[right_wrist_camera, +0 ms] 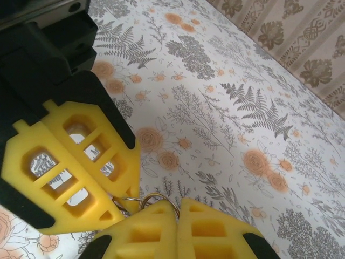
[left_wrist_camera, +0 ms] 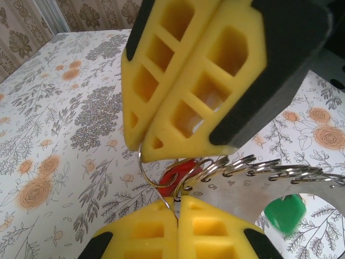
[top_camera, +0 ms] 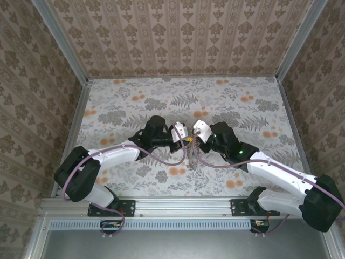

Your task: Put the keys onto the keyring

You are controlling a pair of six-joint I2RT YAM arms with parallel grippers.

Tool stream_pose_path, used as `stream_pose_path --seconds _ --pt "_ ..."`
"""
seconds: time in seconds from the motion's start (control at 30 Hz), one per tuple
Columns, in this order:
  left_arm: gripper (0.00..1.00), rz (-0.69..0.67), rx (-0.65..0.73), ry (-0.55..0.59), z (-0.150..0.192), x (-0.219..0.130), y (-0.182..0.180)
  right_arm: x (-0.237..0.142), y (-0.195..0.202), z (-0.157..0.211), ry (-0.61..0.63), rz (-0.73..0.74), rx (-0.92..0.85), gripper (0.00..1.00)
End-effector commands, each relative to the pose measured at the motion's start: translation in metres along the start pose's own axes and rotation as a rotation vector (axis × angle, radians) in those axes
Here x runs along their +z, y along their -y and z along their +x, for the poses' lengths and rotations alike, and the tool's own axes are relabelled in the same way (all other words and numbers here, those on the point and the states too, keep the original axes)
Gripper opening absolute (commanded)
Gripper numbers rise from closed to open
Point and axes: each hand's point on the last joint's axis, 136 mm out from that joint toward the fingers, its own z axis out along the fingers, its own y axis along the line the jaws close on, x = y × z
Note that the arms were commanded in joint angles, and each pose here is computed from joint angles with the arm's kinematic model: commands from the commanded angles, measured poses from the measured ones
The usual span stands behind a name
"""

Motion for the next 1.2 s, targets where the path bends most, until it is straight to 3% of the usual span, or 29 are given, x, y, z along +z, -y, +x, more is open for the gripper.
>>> stream_pose_path --seconds 0.0,0.23,0.5,0.73,0.97,1.17 --pt "0.00 0.161 0.161 0.206 -0.066 -0.005 0.042 0.003 0.027 0.015 -0.086 0.130 0.049 0.00" --pt "0.00 0.149 0.170 0.218 -0.068 -0.004 0.041 0.003 0.029 0.019 -0.104 0.111 0.117 0.00" --pt "0.00 0.123 0.163 0.200 -0.065 -0.002 0.037 -0.002 0.025 0.006 -0.027 0.074 0.160 0.00" --pt "0.00 0.111 0.172 0.202 -0.065 -0.004 0.037 -0.006 0.038 0.028 -0.128 0.153 0.108 0.00" --pt "0.00 0.051 0.169 0.190 -0.062 -0.003 0.028 -0.013 0.042 0.026 -0.089 0.165 0.170 0.00" --pt "0.00 0.027 0.167 0.175 -0.058 -0.001 0.023 -0.016 0.026 0.021 -0.029 0.073 0.187 0.00"
